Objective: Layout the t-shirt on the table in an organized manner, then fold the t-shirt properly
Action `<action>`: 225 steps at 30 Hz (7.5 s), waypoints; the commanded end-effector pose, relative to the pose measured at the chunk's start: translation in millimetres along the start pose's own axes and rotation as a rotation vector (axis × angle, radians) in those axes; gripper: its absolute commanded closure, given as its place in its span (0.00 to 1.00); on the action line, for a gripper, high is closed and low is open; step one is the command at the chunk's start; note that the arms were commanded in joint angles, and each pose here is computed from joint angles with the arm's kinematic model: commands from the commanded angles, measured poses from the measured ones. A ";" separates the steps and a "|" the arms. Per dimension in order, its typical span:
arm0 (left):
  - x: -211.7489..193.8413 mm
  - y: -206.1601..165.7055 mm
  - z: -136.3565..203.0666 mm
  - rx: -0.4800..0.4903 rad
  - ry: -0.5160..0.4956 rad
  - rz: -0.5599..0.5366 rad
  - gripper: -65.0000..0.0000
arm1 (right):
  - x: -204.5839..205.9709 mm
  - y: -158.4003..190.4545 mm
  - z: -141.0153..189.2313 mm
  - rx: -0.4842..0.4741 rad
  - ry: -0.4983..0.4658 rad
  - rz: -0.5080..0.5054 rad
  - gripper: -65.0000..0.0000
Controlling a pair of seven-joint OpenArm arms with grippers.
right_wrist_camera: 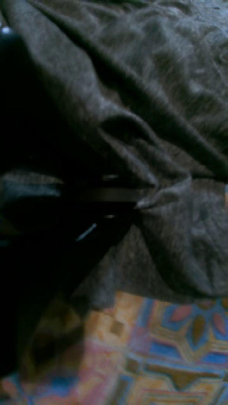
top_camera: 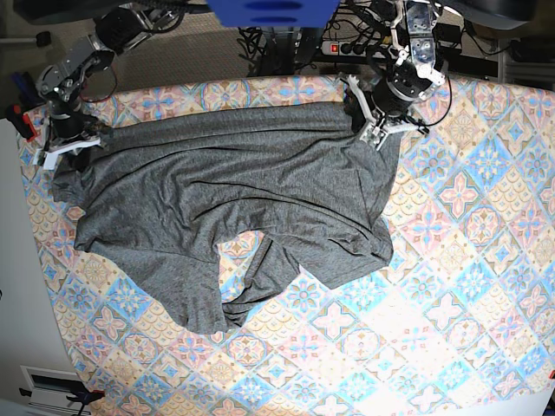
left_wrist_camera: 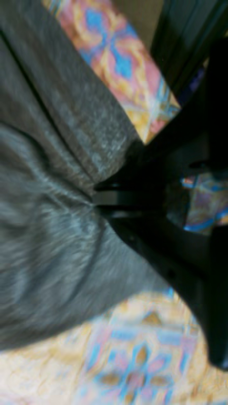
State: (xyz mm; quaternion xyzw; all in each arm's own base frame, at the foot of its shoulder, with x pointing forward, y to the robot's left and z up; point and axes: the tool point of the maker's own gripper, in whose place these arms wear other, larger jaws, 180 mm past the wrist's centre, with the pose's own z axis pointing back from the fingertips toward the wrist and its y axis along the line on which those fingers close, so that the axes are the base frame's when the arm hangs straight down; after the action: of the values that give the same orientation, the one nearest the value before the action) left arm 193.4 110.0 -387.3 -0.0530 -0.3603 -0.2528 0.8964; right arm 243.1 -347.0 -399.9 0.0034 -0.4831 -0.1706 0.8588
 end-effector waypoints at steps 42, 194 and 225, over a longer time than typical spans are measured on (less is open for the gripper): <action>78.2 116.8 -6.9 0.354 0.114 -0.164 1.00 | 81.7 52.8 -22.0 0.103 -0.083 0.140 1.00; 101.2 70.9 -41.0 0.211 0.087 -0.280 0.83 | -78.5 94.3 39.5 0.220 0.133 0.221 1.00; 123.1 -132.2 -180.4 -0.358 0.070 -0.425 0.83 | -85.9 20.8 72.3 0.023 0.161 0.182 1.00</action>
State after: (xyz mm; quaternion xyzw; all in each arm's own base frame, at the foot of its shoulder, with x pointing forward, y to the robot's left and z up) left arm 325.4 -116.7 -432.0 -0.1485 -0.3196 -0.4821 0.8021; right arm 153.3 -282.3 -429.6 -0.0017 -0.4221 -0.0869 0.9024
